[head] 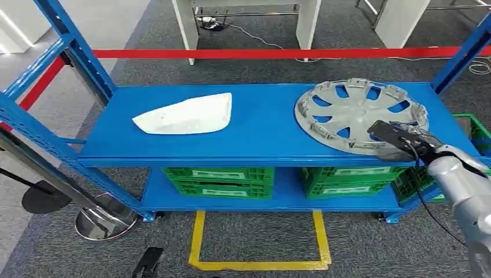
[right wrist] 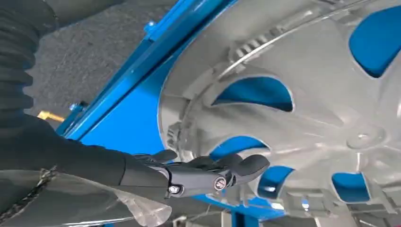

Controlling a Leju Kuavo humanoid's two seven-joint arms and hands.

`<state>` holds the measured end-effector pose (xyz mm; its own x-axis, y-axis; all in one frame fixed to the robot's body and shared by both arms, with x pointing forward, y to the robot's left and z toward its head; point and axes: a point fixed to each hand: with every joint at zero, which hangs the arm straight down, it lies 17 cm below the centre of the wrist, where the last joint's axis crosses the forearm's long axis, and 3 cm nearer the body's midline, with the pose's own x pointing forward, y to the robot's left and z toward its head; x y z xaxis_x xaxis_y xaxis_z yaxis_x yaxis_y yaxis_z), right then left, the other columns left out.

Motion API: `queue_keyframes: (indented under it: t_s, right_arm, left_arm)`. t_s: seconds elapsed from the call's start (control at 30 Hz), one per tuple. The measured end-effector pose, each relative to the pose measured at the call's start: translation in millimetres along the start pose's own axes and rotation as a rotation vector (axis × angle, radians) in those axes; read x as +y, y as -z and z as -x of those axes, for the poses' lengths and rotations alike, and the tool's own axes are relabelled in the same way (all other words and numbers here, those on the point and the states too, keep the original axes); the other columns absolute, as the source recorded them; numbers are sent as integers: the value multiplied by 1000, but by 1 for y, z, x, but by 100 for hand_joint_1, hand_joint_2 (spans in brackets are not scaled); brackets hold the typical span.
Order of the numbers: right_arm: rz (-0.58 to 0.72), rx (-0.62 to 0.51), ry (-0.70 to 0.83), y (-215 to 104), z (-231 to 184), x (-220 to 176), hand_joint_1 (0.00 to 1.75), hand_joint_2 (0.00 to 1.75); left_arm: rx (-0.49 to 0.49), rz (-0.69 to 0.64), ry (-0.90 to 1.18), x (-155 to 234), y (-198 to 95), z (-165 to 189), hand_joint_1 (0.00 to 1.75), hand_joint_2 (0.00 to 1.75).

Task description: Take the parts from the cabinet and place them on the table.

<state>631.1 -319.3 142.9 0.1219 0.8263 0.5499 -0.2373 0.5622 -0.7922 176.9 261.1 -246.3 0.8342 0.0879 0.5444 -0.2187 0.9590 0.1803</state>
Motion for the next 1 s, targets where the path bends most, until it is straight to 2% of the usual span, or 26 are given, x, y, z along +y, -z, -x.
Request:
queue_keyframes:
  t_s: [0.2,0.4,0.6,0.63,0.7,0.83,1.0]
  right_arm:
    - [-9,15,-87,-1,12,0,0,175]
    - [-14,-7,-49,-6,28,6,0,175]
    - [62,-118,52,-6,7,-11,0,175]
    - [63,-117,59,-6,9,-10,0,0]
    - [69,-130,73,-7,5,-11,0,0]
    - [122,-228,182,-9,-17,-25,0,0]
    - [122,-304,298,-11,-40,-30,0,0]
  left_arm:
    - [8,-5,-1,1,0,2,0,0]
    - [29,-8,5,0,-3,12,0,0]
    - [24,-2,2,-5,-4,8,0,0]
    - [26,-2,2,-5,-4,9,0,0]
    - [26,-3,2,-4,-4,9,0,0]
    - [23,1,10,-5,-4,9,0,0]
    - [4,14,11,-8,-3,2,0,0]
